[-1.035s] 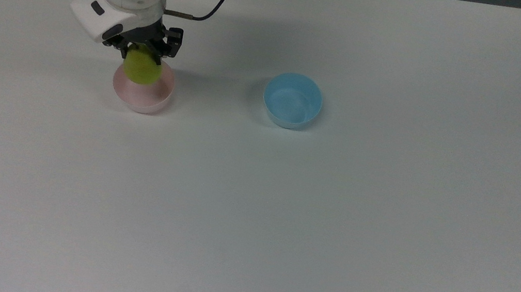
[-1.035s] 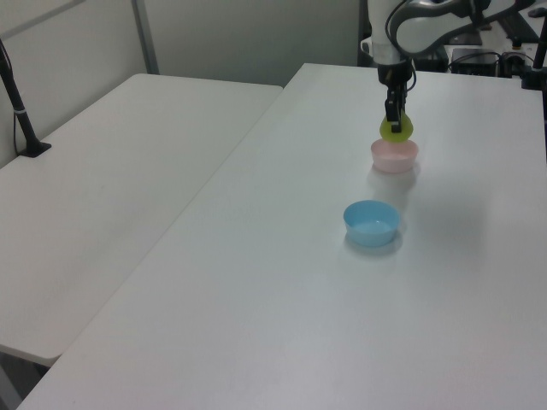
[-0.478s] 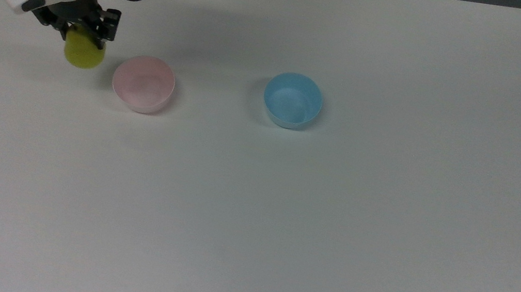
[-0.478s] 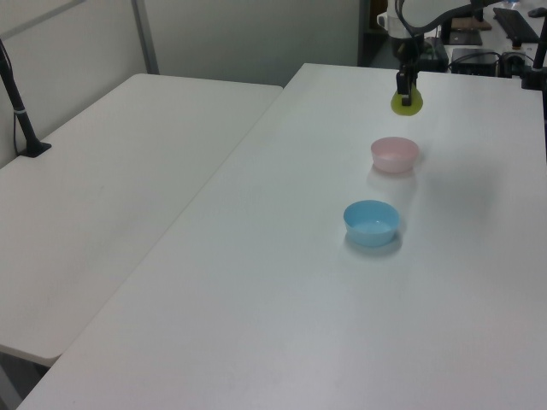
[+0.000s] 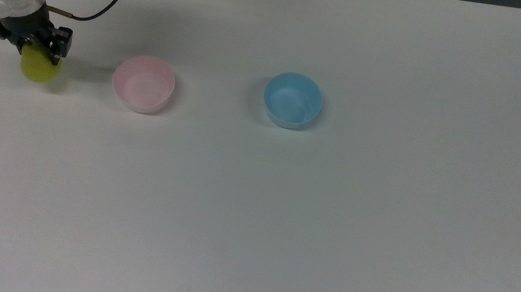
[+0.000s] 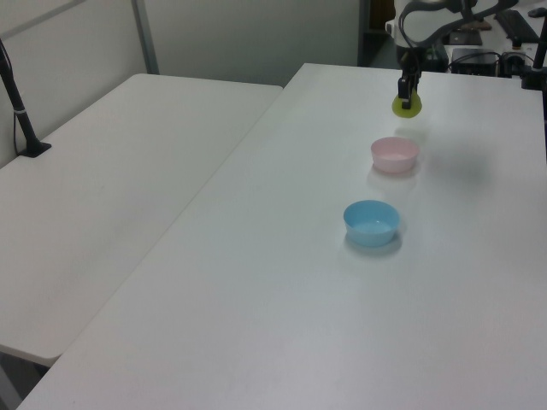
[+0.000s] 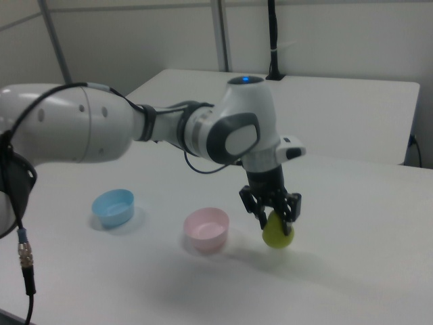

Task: Pick up a pear from the bowl
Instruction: 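Carry the pear away from the bowls and lower it to the table, then open the gripper to release the pear on the table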

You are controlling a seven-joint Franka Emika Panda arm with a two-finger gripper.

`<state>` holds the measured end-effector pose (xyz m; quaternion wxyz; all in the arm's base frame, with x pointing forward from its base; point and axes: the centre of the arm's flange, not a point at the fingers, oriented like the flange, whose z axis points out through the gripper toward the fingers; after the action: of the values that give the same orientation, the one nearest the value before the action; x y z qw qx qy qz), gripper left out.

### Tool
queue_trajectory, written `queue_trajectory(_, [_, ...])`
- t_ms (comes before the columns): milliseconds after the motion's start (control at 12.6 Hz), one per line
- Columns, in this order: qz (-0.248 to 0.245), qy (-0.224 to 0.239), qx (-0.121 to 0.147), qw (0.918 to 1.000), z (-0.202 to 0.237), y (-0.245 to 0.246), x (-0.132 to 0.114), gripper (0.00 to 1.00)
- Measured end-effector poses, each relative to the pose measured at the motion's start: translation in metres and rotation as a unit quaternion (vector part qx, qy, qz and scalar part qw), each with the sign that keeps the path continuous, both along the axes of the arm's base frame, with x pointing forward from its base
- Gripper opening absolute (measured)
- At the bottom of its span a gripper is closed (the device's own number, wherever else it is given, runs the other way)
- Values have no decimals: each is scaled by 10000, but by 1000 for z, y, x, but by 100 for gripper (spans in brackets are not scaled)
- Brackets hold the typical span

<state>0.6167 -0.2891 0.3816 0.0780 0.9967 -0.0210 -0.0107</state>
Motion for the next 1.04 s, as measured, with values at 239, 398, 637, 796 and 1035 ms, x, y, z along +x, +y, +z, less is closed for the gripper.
queue_trajectory(239, [-28,7,10,10000,-26,-9,2,59])
queue_trajectory(398, [-27,1,10,10000,-32,-11,3,59])
queue_trajectory(637, [-27,-12,4,10000,-31,-11,4,71])
queue_trajectory(796, [-17,-63,-21,10000,-19,-9,5,99])
queue_trajectory(1035, [120,28,29,9999,22,21,8,100])
